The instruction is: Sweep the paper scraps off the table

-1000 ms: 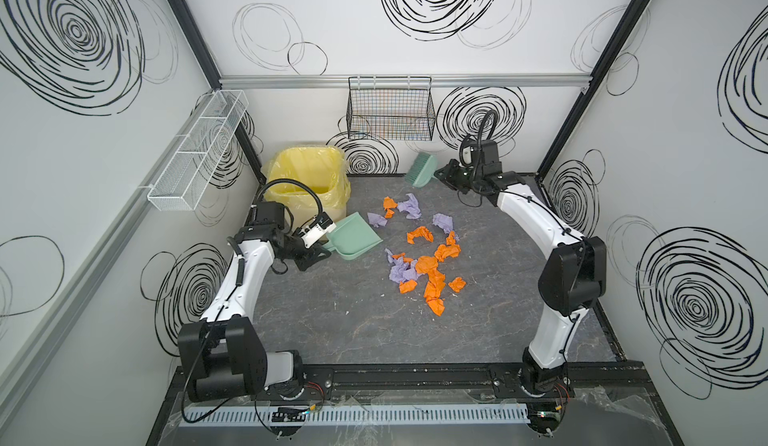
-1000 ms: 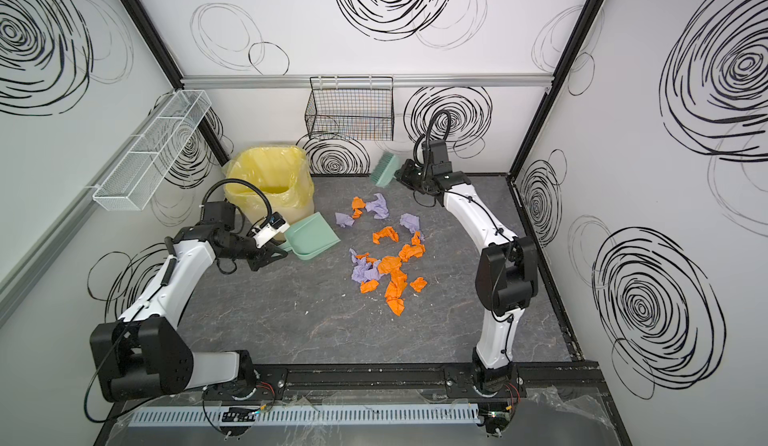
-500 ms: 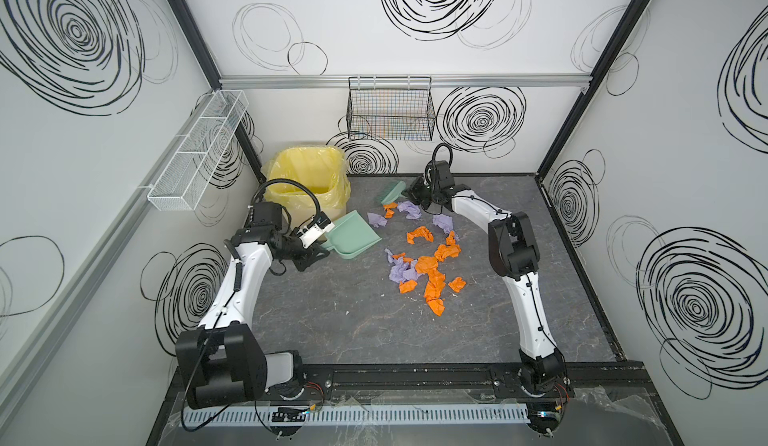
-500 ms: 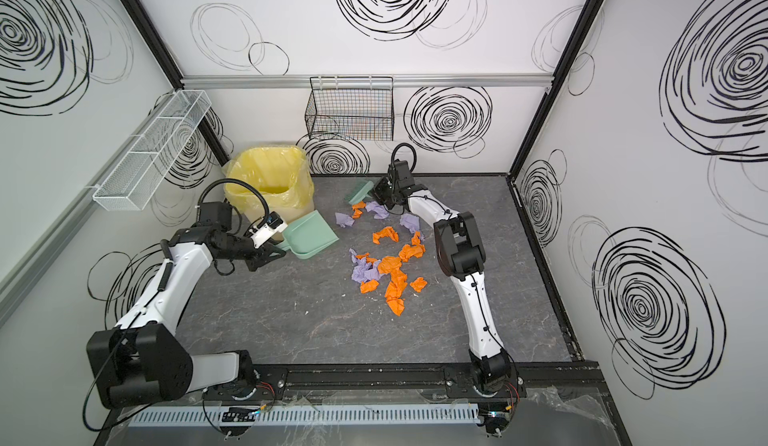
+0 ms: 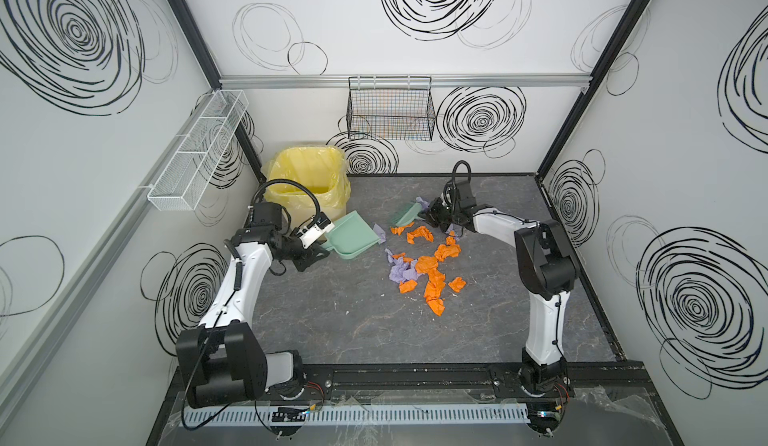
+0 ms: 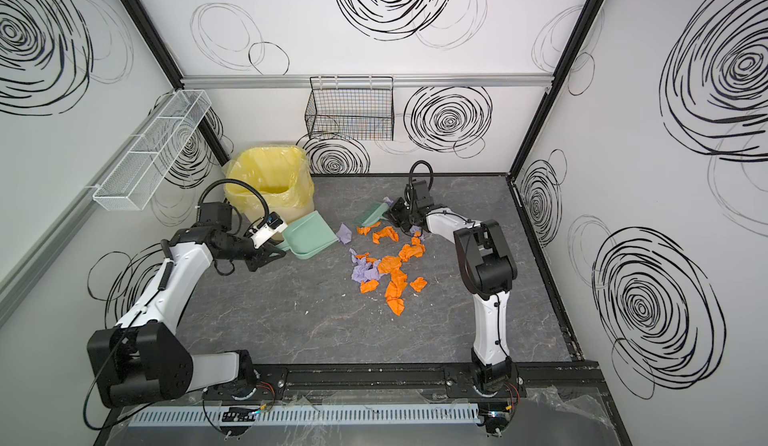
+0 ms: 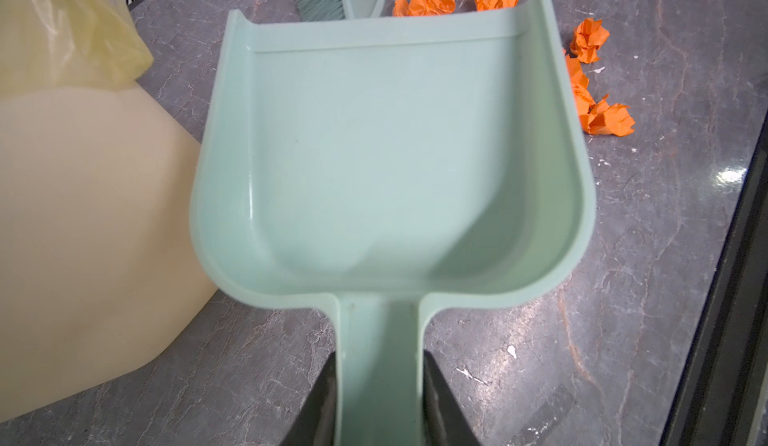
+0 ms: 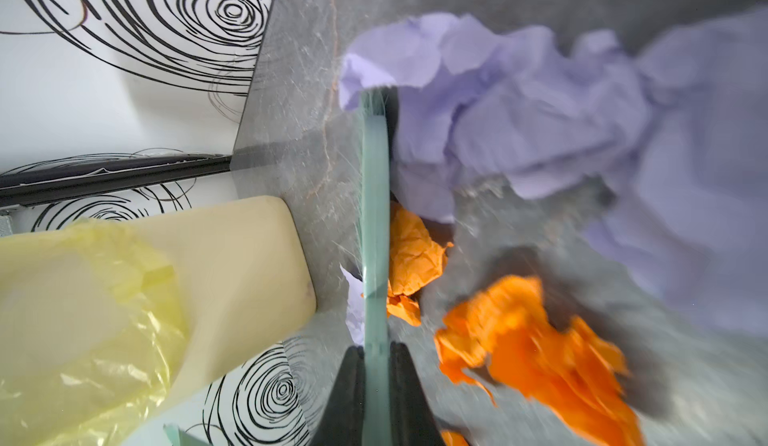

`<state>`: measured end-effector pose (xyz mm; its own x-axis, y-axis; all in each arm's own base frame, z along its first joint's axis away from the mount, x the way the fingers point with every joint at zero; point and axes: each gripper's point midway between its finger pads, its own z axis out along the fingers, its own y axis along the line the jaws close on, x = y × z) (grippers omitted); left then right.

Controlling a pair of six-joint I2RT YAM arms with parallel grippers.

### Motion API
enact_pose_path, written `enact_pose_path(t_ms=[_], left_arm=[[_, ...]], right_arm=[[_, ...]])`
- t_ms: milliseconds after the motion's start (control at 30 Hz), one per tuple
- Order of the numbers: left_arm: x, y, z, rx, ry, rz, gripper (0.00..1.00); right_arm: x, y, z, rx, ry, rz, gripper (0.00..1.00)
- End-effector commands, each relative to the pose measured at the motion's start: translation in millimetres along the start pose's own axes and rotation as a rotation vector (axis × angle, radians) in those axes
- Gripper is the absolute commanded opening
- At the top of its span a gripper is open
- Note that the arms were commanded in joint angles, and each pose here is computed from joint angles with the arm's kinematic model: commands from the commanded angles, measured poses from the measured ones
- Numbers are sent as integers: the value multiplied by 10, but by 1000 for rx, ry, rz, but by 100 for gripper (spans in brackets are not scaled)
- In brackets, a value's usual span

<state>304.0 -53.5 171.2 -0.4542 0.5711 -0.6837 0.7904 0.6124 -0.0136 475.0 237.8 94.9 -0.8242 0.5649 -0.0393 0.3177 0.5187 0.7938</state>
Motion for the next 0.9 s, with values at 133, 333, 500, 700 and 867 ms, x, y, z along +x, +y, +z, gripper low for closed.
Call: enact_pose_path(t_ms=[133,333,500,700,867], left_arm=[[-6,-2,32,28,-16,-8,0],[130,-23,167,34,36,6,0],[281,-35,262,33,83,18,0],[284,-92,240,48,68,3,0],[338,-151,190,35,77,10,0]], right_arm=[[106,-145,-737,52,-77,-83,0],[279,213,-1155,7,-47,-225,0],[408,416,-1250,3,5,-303,0],[653,799,-876,-74,67,-343,0],[861,1096,-324,-152,140,-327,0]])
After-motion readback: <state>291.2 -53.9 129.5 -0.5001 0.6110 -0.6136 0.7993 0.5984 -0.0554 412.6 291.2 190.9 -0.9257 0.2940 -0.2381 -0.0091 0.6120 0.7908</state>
